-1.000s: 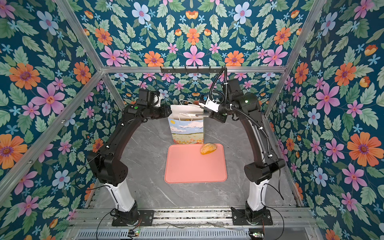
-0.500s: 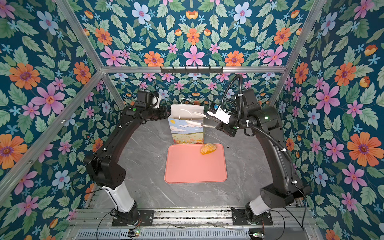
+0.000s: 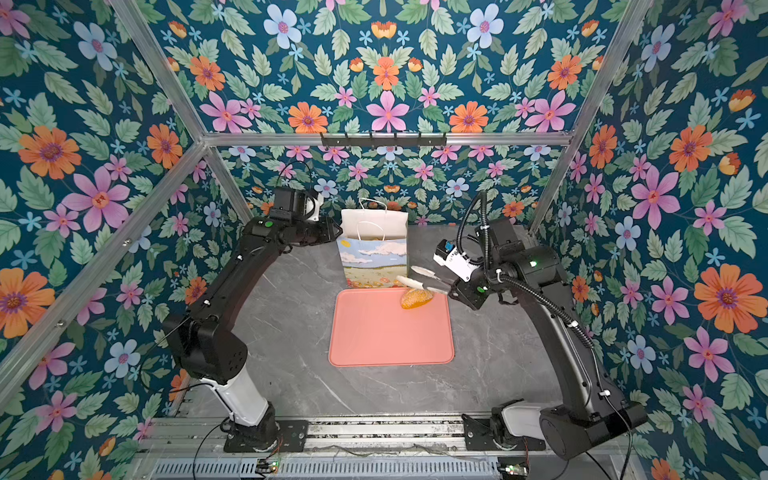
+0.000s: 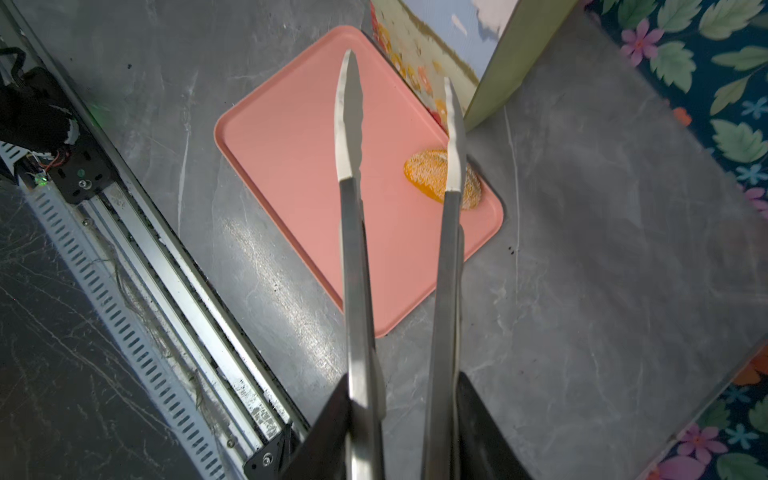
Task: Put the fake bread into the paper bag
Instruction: 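Move the empty tongs down toward the sesame roll on the pink tray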
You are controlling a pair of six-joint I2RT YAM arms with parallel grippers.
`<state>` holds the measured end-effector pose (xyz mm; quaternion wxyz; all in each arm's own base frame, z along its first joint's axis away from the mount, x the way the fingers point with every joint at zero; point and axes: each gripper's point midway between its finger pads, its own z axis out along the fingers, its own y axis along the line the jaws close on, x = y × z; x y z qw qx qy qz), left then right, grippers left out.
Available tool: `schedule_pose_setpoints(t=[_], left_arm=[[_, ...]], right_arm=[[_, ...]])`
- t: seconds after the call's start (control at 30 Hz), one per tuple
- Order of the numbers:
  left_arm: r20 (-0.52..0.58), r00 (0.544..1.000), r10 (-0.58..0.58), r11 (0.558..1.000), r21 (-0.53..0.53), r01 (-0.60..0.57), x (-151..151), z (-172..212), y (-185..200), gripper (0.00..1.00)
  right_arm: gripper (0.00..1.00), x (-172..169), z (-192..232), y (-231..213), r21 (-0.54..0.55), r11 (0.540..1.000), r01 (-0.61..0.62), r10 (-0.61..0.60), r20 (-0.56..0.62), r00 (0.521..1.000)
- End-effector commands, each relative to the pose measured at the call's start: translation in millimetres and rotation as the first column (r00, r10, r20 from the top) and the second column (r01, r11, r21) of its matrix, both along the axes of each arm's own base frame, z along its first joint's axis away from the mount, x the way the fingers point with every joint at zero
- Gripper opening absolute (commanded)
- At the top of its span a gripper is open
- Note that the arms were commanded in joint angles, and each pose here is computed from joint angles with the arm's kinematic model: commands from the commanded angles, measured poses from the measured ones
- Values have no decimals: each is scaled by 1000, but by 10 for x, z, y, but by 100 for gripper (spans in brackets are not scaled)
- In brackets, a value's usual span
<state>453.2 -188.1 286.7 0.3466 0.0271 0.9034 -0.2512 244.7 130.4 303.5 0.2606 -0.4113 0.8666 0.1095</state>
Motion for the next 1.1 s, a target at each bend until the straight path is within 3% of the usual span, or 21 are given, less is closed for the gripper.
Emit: schedule_pose_setpoints(t=[0.0,0.47,1.07], left_arm=[[27,1000,-14,999,-35,15,-25,46,-55,43],[19,1000,-11,1000,-28,11,-377,-155,16,43],[95,995,-9,1000,-24,12,27,204,-82,43]], right_arm=[[36,-98,-196,-92,-28,998,49,-50,-57,997],[36,267,-974,-98,-103,990,93,-103,-95,990],[36,484,-883,-129,-56,991,122,-123,-27,992]])
